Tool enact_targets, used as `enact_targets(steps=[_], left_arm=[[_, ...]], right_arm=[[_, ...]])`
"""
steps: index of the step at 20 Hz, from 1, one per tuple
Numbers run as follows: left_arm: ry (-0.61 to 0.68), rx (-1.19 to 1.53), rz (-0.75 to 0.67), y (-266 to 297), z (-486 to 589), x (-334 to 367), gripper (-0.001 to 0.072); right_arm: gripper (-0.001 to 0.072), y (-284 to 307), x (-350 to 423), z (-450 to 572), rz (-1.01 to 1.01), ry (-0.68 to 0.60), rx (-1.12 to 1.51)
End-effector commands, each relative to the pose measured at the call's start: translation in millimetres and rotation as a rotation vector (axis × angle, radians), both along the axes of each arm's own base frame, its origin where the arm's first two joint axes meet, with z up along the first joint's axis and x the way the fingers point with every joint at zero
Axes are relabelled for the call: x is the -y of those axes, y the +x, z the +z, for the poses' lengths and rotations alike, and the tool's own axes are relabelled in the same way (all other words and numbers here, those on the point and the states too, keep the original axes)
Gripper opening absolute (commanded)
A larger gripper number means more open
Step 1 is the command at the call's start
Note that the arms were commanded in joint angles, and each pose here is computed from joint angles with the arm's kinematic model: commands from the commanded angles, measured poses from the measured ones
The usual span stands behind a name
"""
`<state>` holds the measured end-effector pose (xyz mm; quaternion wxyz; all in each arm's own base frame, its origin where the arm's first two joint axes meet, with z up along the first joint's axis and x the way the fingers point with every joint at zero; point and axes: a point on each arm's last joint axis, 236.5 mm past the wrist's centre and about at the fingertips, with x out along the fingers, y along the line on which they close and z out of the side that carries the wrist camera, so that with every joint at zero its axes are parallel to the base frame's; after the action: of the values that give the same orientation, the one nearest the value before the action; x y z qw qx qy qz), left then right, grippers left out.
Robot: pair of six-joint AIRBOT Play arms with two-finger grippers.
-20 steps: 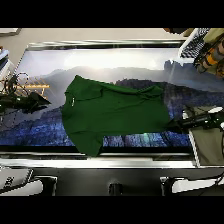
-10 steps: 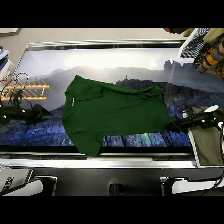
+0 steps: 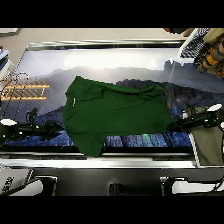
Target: Fold the clothes and pants, and hang the long-sleeved shirts on hangers.
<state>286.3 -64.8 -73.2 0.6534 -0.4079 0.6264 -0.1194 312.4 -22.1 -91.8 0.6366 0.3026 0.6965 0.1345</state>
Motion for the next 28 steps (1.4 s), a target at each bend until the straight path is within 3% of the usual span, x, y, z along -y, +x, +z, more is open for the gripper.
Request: enact_targets(steps=[1,25,26,27,28], left_arm=[[0.003,-0.004,-0.026,-7,-10,16,0.0401],[0.116,0.042,0.018,4,-40,33,0.0384],[0.116,0.042,0.019,4,-40,33,0.0361],[0.116,0.042,0.018,4,-40,33,0.0273],[0.115,0.041,0.017,4,-40,33,0.0093]], right_arm=[[0.0034,1,-3,3,-0.009,0.013,0.0],[0.0034,9,-8,7,-0.034,0.039,0.022],[0.0034,9,-8,7,-0.034,0.039,0.022],[0.0034,9,-8,7,-0.034,0.039,0.022],[0.0034,9,-8,7,-0.034,0.041,0.022]])
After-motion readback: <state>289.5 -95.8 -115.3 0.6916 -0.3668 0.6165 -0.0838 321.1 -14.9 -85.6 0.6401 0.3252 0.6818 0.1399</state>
